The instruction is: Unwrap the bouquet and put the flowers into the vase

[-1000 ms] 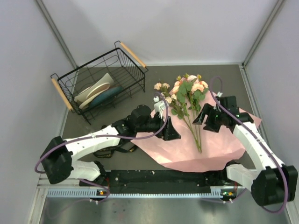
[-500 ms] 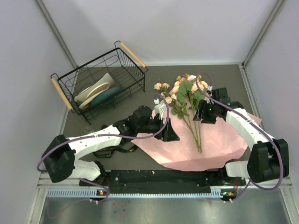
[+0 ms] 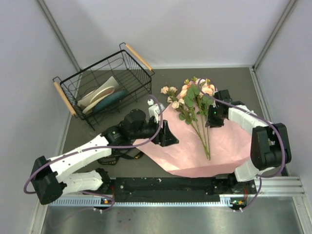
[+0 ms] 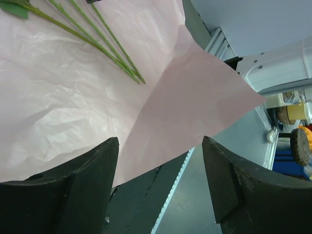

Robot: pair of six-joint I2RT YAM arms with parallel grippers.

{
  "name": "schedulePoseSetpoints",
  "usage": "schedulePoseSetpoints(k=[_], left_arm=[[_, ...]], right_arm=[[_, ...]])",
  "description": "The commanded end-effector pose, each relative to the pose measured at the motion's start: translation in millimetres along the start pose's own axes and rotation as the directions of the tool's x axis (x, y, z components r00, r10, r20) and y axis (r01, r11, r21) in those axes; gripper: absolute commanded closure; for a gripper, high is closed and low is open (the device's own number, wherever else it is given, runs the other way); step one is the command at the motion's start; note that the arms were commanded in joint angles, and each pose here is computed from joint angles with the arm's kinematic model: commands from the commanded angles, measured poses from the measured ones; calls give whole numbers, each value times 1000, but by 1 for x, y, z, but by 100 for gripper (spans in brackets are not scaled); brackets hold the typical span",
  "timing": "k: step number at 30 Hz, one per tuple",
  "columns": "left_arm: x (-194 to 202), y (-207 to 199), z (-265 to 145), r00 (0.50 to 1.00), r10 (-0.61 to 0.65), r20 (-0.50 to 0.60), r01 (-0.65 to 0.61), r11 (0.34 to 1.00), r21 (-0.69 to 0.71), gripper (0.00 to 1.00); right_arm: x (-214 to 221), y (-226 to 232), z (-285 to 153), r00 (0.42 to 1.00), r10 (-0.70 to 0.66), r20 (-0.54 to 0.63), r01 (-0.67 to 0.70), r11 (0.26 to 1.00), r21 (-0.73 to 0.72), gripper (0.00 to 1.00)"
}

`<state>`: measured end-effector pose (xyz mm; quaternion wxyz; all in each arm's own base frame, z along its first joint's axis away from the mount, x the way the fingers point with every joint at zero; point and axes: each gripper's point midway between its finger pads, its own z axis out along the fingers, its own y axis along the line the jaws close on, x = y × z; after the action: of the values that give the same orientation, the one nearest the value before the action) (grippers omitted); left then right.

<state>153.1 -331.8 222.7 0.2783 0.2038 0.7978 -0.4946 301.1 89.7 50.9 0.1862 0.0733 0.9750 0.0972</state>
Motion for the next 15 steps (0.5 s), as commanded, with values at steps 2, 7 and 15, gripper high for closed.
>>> schedulePoseSetpoints(k=[2, 7, 15], left_arm=[[-23, -1, -16, 995, 47, 90, -43, 998, -44, 24], [-29, 0, -20, 992, 45, 117, -40, 998, -50, 22], [-34, 1, -25, 990, 51, 135, -43, 997, -61, 19]], right_arm=[[-15, 8, 10, 998, -7, 57, 8, 1000, -27, 73], [-13, 4, 19, 999, -15, 50, 15, 1000, -12, 75], [-14, -1, 27, 998, -31, 51, 31, 999, 13, 99]])
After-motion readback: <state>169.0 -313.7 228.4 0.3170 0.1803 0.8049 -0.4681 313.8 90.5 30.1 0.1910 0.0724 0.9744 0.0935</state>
